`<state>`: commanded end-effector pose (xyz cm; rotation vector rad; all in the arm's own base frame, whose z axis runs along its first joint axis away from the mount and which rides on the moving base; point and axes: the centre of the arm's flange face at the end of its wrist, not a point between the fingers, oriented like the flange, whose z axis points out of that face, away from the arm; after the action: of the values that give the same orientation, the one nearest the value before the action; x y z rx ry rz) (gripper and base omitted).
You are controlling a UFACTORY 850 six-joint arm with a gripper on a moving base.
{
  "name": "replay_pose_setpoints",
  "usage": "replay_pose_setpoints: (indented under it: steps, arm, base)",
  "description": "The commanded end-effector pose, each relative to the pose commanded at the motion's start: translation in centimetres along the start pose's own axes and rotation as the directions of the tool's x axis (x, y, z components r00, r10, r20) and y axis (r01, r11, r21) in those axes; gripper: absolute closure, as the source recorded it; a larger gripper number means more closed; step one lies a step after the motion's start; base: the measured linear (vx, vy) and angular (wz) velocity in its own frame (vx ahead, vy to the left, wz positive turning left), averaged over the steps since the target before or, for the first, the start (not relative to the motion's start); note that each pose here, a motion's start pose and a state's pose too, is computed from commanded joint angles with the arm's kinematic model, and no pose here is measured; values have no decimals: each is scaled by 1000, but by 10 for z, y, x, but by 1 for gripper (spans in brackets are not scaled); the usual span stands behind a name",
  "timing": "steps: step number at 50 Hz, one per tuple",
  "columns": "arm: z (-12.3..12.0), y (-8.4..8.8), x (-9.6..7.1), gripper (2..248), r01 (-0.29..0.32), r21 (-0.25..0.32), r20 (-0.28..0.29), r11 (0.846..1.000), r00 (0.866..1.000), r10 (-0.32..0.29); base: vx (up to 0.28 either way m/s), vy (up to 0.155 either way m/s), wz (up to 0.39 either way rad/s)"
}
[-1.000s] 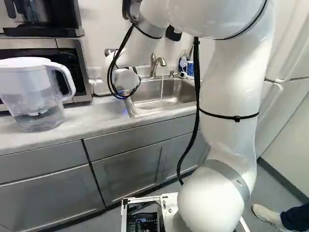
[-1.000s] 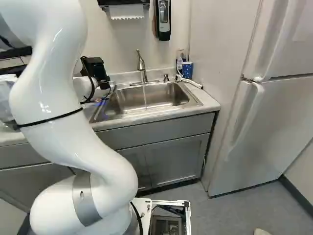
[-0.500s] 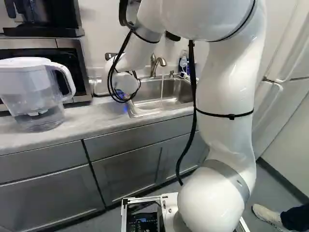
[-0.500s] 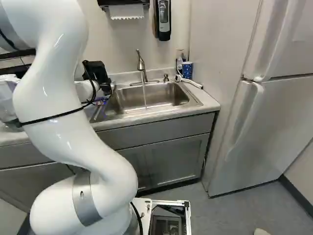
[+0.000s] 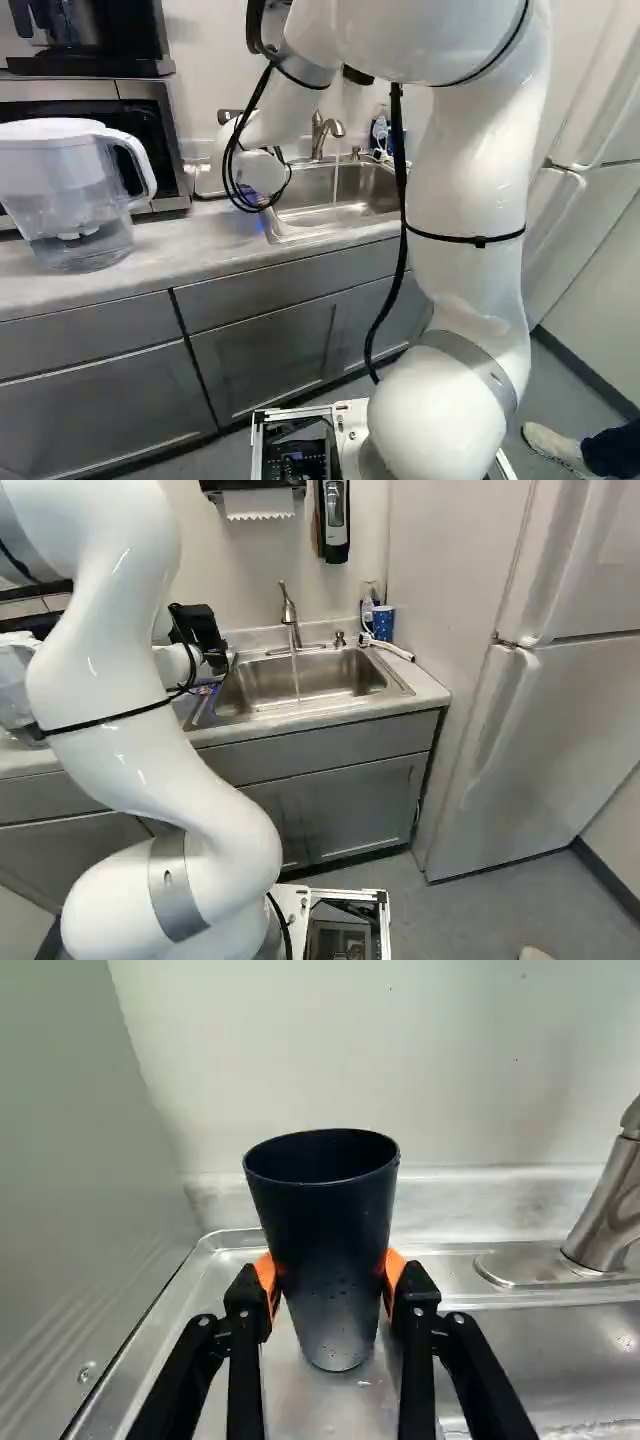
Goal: Rinse the cup and place it in the tray
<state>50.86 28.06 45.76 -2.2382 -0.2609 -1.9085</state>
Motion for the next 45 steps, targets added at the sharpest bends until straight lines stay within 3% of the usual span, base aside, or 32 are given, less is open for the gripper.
replay_pose_setpoints:
  steps: [42, 45]
  arm:
    - [0, -1, -4, 128, 0, 8, 39, 1000, 999, 0]
    - [0, -1, -4, 117, 0, 8, 39, 1000, 999, 0]
  base:
    - [0, 0, 0]
    - [0, 0, 0]
